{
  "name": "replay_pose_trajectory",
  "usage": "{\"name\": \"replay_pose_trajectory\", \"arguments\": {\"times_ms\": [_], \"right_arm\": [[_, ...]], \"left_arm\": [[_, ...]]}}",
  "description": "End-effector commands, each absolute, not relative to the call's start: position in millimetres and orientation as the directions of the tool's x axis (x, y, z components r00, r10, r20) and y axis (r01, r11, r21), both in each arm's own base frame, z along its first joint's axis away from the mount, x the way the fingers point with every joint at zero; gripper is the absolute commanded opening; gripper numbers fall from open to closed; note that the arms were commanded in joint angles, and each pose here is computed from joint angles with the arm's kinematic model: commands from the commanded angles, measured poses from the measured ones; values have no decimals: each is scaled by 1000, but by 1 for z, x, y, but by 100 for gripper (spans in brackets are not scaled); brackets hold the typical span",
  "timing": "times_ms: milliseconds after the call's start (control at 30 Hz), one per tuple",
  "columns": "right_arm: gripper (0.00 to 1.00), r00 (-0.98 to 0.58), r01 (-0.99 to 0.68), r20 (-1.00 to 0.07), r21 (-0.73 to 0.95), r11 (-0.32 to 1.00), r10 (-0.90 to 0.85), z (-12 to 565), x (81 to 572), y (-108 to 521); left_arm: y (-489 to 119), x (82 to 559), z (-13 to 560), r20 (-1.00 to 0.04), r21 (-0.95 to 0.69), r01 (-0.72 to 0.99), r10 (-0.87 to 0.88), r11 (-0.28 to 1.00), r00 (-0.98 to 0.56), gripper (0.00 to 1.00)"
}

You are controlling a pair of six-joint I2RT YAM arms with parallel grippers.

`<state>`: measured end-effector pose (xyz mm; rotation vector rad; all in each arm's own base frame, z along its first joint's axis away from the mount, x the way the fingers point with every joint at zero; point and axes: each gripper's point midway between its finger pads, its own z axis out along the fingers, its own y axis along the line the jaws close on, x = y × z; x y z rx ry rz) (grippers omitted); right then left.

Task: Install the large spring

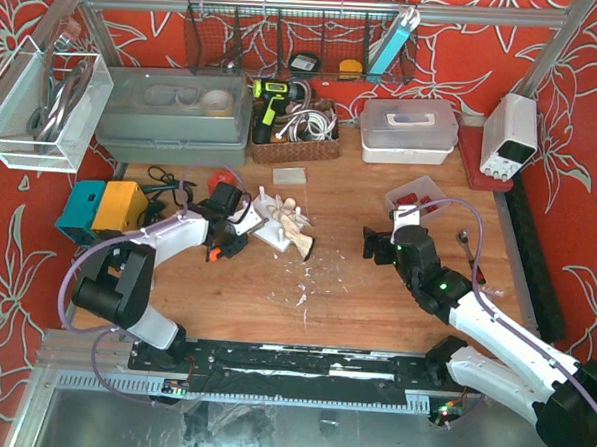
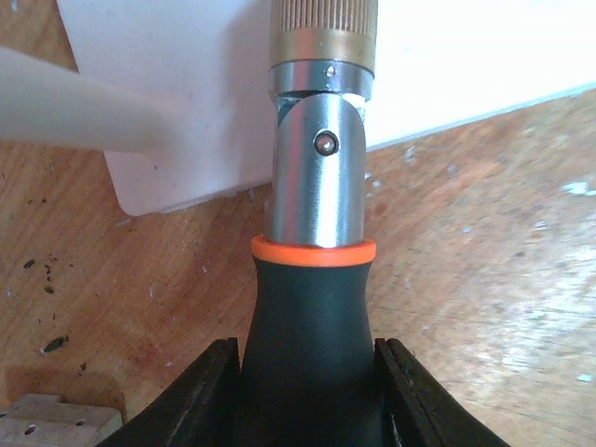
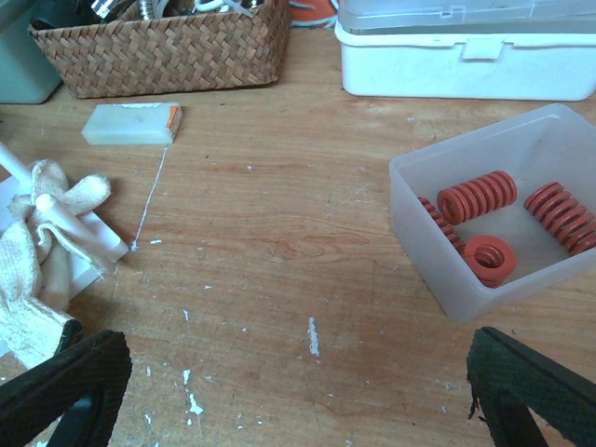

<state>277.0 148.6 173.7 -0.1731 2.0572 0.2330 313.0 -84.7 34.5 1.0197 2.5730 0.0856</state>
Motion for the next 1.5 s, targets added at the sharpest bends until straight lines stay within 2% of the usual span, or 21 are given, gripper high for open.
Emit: {"name": "replay_pose_trajectory", "arguments": {"times_ms": [0, 167, 367, 500, 633, 767, 933, 1033, 1133, 1300, 1467], "right_arm": [[99, -474, -190, -880, 78, 979, -22, 172, 278, 144], [99, -476, -182, -879, 74, 980, -22, 171, 279, 143], [99, -478, -177, -878, 67, 982, -26, 170, 279, 142], [99, -478, -176, -878, 65, 982, -28, 169, 280, 142], [99, -478, -174, -878, 61, 983, -30, 169, 280, 141], [99, -475, -172, -880, 62, 983, -28, 170, 280, 140], [99, -473, -174, -881, 65, 983, -25, 172, 279, 140], [99, -469, -172, -883, 66, 983, -23, 173, 279, 140], [99, -469, -172, -883, 66, 983, -23, 174, 279, 140], [99, -467, -172, -884, 67, 983, -22, 175, 278, 139], [99, -465, -164, -885, 65, 984, -19, 175, 278, 137]], "left_arm": [[-107, 316, 67, -451, 125, 664, 638, 738, -624, 21], [-113, 320, 96, -533, 129, 650, 605, 749, -591, 14], [-118, 326, 132, -644, 145, 614, 545, 776, -537, 0], [-117, 332, 161, -721, 155, 564, 484, 811, -497, 0], [-101, 344, 190, -801, 126, 441, 353, 889, -483, 0], [-68, 357, 206, -843, 51, 211, 155, 976, -515, 0], [-49, 366, 210, -844, -131, -10, -117, 991, -524, 0], [-46, 366, 209, -839, -305, -101, -318, 947, -442, 0], [-40, 364, 193, -784, -441, -194, -481, 876, -392, 0], [-32, 369, 159, -676, -520, -356, -629, 776, -384, 0], [-25, 382, 122, -636, -447, -462, -635, 766, -439, 0]]}}
